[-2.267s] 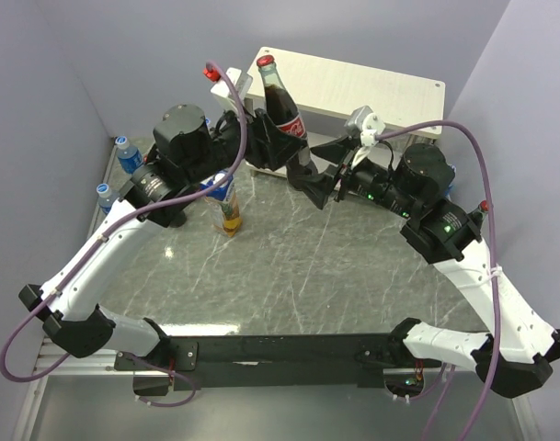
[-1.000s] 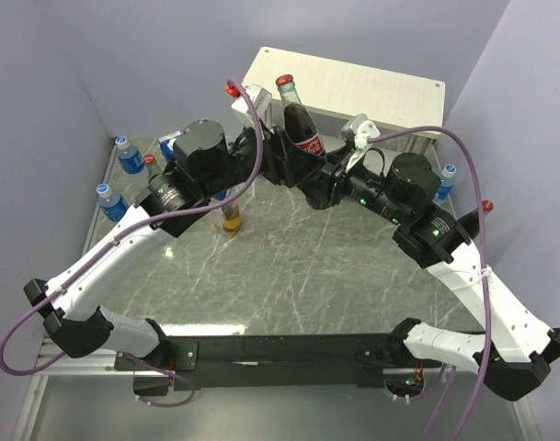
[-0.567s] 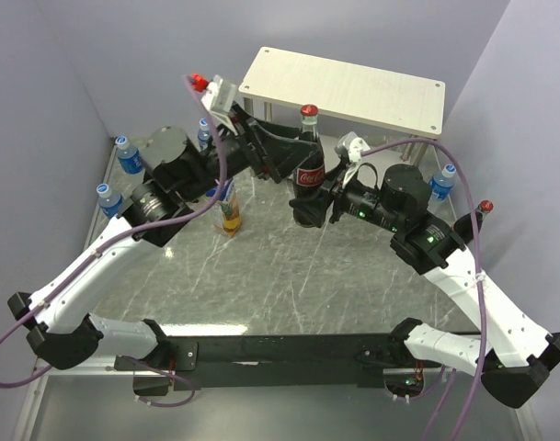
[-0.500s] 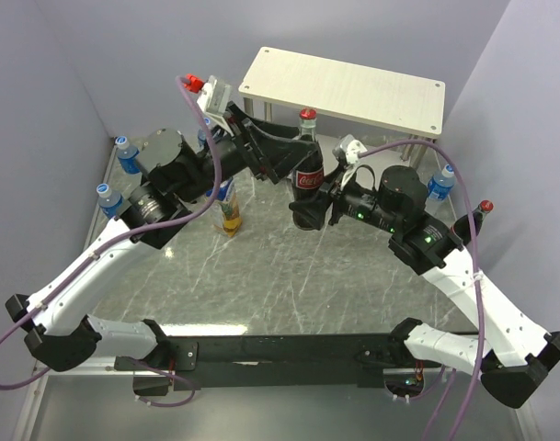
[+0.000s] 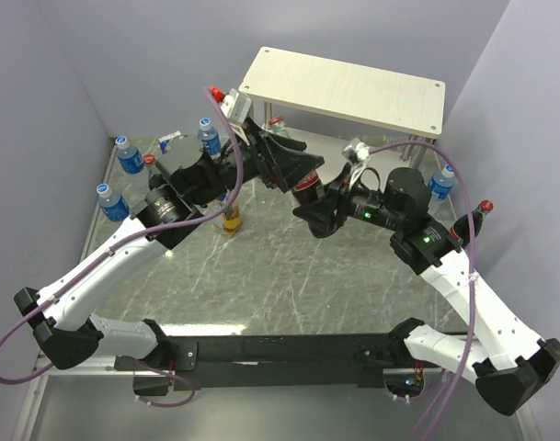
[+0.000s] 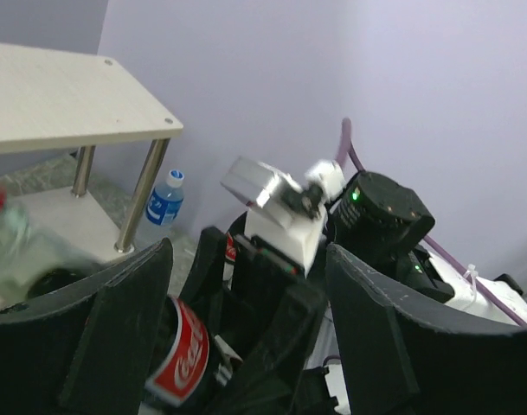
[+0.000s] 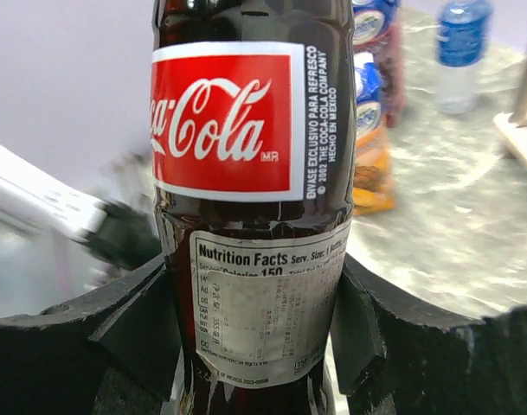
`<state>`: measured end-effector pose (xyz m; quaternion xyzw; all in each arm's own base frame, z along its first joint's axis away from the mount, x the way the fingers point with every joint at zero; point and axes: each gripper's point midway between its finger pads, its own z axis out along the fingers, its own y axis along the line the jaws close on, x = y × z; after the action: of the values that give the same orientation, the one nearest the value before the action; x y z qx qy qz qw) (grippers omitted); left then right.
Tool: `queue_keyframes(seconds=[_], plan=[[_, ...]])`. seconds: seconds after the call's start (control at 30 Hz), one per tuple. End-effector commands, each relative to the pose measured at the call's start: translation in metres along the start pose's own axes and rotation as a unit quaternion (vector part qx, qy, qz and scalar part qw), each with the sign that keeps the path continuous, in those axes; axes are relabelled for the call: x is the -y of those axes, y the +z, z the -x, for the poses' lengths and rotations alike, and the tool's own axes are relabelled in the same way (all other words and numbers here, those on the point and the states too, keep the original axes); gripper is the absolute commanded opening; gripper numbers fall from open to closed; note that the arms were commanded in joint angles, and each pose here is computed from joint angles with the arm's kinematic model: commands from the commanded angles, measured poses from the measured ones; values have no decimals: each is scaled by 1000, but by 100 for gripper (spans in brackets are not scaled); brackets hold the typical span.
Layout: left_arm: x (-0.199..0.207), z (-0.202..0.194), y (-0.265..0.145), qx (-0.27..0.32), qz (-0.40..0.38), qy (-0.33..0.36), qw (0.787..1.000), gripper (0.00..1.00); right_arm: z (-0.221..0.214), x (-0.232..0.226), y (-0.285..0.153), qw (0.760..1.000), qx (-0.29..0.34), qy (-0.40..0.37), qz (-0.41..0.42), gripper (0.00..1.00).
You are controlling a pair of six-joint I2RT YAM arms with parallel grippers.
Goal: Place and organize the beverage onto the shelf
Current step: Adjust the drink.
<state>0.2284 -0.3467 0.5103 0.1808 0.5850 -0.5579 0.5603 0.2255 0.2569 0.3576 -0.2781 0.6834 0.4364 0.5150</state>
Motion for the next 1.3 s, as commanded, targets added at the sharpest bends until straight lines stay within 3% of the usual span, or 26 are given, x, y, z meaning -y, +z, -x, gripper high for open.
queue_keyframes(seconds=[0.0,0.37,0.7,0.93,1.13,1.27], plan=[[4,4,-7,10,-3,4,1000,77,69,-40,-19,984,122,43,119,0],[15,9,-23,11,-19,23,999,79,67,-34,-19,981,139,55,120,0],[-30,13,-47,33,117,15,992,91,62,-32,-24,980,146,50,125,0],[-66,1,-27,3,176,-16,984,96,61,-39,-28,979,146,30,139,0],[-78,8,-7,5,182,-22,983,95,57,-43,-31,979,141,17,148,0],[-79,12,5,1,172,-23,985,87,54,-44,-30,979,139,5,149,0]])
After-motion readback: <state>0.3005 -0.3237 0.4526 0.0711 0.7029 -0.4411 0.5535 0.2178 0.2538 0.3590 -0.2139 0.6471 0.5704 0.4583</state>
